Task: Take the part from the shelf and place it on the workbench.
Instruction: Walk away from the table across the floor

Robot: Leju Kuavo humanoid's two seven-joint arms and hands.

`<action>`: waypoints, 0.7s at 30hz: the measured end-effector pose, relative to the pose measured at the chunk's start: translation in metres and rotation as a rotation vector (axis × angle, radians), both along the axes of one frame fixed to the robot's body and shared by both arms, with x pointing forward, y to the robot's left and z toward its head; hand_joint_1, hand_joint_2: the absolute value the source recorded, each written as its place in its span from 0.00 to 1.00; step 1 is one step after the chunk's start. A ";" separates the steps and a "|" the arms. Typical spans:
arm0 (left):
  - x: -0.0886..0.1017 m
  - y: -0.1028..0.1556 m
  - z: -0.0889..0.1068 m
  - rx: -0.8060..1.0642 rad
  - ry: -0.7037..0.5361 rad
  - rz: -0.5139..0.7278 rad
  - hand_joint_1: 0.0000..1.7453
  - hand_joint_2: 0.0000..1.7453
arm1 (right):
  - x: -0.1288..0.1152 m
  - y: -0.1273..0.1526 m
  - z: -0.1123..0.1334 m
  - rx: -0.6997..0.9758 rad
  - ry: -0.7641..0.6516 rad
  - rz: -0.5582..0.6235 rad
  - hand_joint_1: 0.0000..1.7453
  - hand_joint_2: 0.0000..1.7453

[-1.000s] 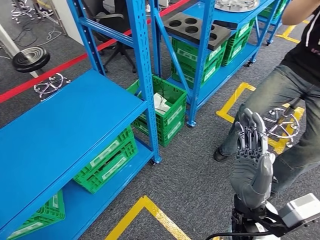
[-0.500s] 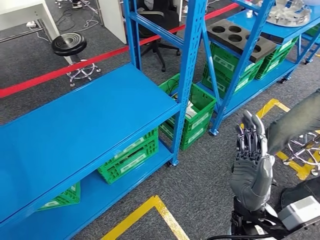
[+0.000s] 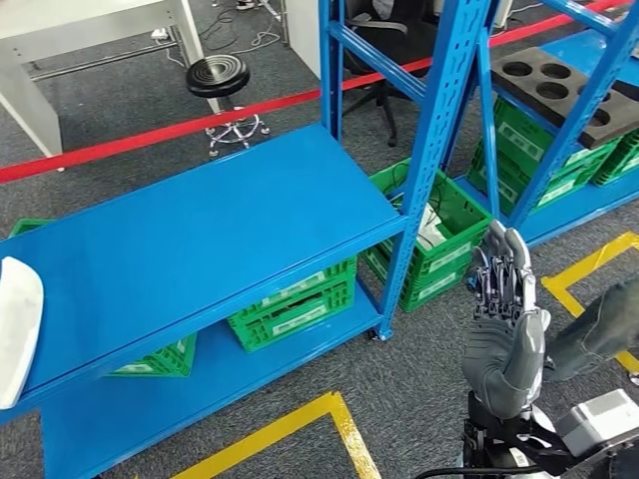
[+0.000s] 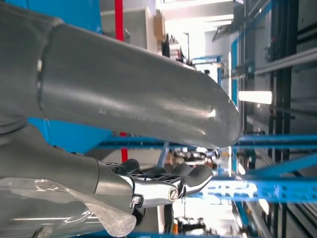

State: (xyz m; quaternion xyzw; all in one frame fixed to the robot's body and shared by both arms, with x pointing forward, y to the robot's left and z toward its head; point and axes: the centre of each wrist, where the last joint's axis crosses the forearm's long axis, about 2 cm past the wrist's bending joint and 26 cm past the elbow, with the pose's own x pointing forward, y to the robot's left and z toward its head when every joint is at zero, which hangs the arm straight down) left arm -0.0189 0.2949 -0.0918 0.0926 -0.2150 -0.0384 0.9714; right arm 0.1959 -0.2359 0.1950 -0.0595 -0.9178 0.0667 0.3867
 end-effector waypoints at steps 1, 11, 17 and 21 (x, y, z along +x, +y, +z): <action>-0.001 0.000 0.000 -0.001 0.001 0.000 0.00 0.00 | 0.000 0.000 0.000 0.000 0.000 0.000 0.00 0.00; -0.002 0.000 0.000 -0.009 -0.003 0.005 0.00 0.00 | 0.002 0.000 0.002 0.000 -0.010 0.001 0.00 0.00; 0.001 -0.002 0.000 -0.014 -0.009 0.005 0.00 0.00 | 0.001 0.000 0.001 -0.001 -0.003 0.001 0.00 0.00; 0.001 -0.002 0.000 -0.016 -0.010 0.005 0.00 0.00 | 0.001 0.000 0.001 -0.003 -0.003 0.002 0.00 0.00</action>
